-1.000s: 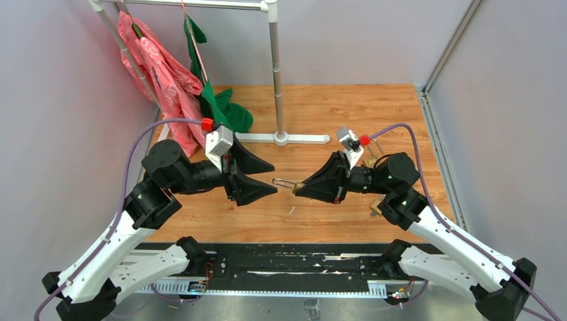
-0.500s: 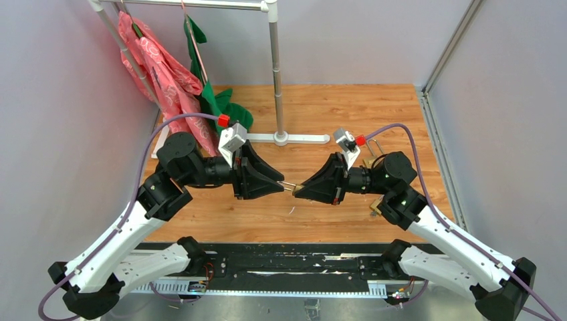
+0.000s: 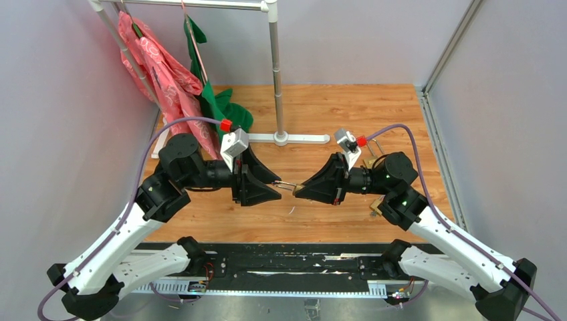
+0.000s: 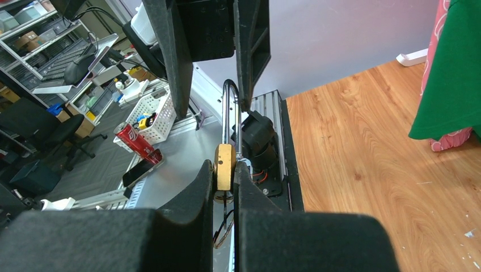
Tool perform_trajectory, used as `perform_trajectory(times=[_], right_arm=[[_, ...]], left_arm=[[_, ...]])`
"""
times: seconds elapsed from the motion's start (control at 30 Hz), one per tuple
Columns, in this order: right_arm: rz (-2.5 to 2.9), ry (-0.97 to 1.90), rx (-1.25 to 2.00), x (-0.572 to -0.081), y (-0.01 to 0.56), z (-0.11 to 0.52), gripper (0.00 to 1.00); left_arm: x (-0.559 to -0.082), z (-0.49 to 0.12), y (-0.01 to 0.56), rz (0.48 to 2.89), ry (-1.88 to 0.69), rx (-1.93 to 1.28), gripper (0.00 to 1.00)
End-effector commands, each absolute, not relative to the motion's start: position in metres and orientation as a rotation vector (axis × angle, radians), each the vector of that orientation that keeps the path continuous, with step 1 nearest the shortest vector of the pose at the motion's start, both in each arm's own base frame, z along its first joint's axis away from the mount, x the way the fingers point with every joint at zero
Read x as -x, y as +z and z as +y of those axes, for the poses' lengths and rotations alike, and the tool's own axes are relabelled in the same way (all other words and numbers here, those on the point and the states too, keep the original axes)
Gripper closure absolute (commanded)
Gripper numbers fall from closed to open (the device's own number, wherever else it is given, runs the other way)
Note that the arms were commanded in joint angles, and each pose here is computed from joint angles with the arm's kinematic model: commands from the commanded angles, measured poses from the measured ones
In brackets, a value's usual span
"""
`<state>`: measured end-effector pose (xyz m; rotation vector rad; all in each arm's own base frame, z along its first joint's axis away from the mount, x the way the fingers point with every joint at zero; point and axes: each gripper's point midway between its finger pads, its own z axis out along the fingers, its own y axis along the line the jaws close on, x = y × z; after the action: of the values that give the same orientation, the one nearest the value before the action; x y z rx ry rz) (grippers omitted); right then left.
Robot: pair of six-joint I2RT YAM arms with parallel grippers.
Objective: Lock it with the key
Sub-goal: Lock the lock.
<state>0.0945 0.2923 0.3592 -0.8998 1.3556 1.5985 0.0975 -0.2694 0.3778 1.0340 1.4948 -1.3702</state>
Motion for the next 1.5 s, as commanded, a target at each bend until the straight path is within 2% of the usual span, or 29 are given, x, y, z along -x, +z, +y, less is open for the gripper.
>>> perform_trajectory(times=[0.0,0.13,0.23,0.33,1.47], right_arm=[[1.255,1.589,0.918,-0.089,0.381,0.288,1.0],[1.252,1.591,0.918,-0.089,0.381,0.288,1.0],[1.247,1.587,0.918,-0.089,0.381,0.287,1.0],[1.242,1.574,0.914,-0.09,0.38,0.286,1.0],[1.154,1.418,0.942,-0.101,0.378,0.283,1.0]], left_arm=[[-0.092,-0.268,0.384,1.456,-1.398,-1.041,0.56],[-0.094,-0.272,0.382,1.464,-1.424,-1.025,0.65],[-0.095,-0.276,0.379,1.478,-1.451,-1.025,0.85],[-0.096,-0.279,0.379,1.479,-1.467,-1.021,1.0],[-0.083,-0.274,0.376,1.47,-1.54,-1.017,1.0]])
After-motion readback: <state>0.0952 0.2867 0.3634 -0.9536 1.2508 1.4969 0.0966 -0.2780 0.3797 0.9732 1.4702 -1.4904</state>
